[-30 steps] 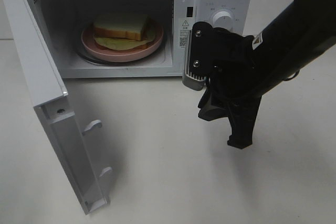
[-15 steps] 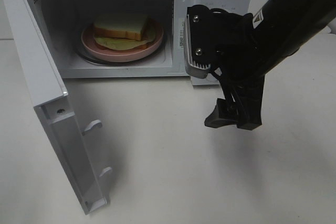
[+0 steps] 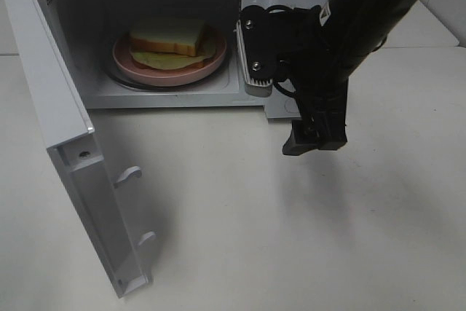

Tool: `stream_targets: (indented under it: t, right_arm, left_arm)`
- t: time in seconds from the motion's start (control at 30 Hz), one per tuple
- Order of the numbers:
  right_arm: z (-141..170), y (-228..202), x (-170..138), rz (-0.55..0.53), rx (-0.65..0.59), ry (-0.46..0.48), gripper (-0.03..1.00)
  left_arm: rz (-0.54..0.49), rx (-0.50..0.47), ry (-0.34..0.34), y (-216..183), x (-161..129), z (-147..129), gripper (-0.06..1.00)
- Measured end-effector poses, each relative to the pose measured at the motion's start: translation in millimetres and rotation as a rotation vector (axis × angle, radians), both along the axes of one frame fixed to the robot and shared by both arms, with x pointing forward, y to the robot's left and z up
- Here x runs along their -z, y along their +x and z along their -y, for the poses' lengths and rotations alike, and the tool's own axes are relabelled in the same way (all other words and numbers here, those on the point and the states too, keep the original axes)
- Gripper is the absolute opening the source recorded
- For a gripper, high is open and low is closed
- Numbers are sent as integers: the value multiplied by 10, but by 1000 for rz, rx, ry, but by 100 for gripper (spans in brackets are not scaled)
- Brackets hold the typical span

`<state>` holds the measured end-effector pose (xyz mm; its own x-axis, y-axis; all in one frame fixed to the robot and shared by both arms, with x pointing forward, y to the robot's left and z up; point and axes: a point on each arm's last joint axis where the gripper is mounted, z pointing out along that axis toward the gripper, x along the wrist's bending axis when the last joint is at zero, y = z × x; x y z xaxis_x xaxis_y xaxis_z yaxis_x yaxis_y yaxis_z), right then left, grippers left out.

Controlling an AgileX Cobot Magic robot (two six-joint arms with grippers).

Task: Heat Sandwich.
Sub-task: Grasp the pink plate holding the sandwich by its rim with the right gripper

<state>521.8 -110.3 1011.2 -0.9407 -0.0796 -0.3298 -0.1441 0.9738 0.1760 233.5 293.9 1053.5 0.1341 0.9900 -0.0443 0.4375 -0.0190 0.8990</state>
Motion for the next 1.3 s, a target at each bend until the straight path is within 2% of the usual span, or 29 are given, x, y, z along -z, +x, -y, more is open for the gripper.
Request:
stream_targets:
  t: [0.37, 0.73, 1.1, 1.3]
  right_arm:
    - [-348, 340, 131, 33, -53, -28, 96]
    - [-670, 657, 171, 133, -99, -16, 94]
    - [-957, 982, 518, 166, -120, -13, 91]
    - [-1069, 1128, 601, 184, -120, 0, 90]
  left_arm:
    - [0, 0, 0, 0, 0, 0, 99]
    - [0, 0, 0, 0, 0, 0, 99]
    - [0, 0, 0, 0, 0, 0, 99]
    - [0, 0, 0, 0, 0, 0, 99]
